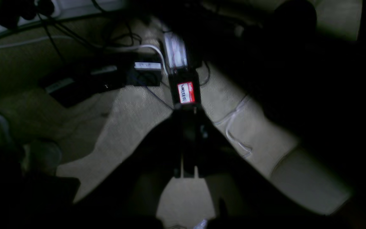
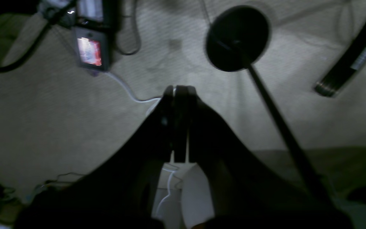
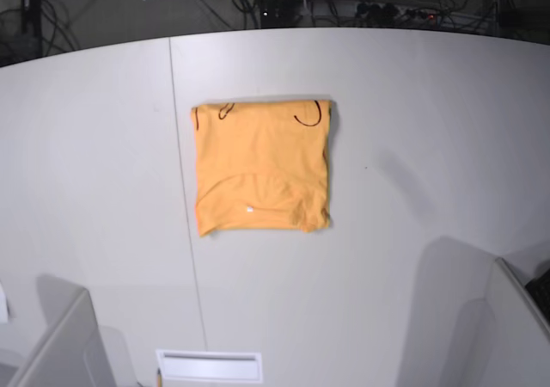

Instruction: Fold the T-shirt properly

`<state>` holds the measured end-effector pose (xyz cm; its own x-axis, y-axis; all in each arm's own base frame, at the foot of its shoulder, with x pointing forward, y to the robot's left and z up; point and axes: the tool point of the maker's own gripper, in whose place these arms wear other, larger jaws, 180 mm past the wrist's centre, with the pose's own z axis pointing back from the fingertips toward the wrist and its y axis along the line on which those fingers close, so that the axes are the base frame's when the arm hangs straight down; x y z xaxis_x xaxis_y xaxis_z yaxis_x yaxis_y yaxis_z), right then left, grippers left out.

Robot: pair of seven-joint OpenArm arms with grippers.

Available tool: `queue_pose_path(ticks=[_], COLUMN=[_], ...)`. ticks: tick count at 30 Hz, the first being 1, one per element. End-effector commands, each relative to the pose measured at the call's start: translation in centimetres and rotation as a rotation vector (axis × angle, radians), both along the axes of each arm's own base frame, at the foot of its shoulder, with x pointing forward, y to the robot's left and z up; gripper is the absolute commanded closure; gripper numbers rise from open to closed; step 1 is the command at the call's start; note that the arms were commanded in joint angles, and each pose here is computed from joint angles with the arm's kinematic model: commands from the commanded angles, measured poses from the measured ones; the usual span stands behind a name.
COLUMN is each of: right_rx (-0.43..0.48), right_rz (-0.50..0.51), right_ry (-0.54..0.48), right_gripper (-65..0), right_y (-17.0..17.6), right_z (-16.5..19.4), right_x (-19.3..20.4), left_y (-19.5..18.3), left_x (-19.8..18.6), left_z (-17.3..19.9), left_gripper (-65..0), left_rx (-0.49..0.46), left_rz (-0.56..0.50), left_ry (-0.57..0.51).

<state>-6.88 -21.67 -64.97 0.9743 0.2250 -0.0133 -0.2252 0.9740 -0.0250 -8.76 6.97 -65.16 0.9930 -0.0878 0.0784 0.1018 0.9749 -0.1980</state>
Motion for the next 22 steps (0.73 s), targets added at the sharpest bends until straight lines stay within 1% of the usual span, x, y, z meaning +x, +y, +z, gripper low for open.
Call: queue_pose_path(ticks=[1,4,7,14,22], right_rx=[0.017,0.018,0.017,0.013,0.018], right_rz=[-0.002,-0.010,-0.010,-0.010,-0.009], right_ry=[-0.017,-0.020,-0.022,-0.010,-0.025], right_gripper=[0.0,0.0,0.0,0.0,0.0], right_y=[0.7,1.1,1.1,0.9,1.1], right_z=[-0.2,-0.5,-0.5,-0.4,-0.5], right_x=[0.9,1.8,1.9,1.3,1.9], left_y=[0.4,3.4,3.8,3.4,3.4], left_x=[0.0,2.7,3.3,3.7,3.2], left_z=[0.0,-0.4,-0.4,-0.4,-0.4], left_gripper=[0.0,0.0,0.0,0.0,0.0], left_rx=[0.018,0.074,0.082,0.072,0.072], left_rz=[0.023,0.095,0.150,0.101,0.106], left_ry=[-0.002,-0.053,-0.071,-0.077,-0.074])
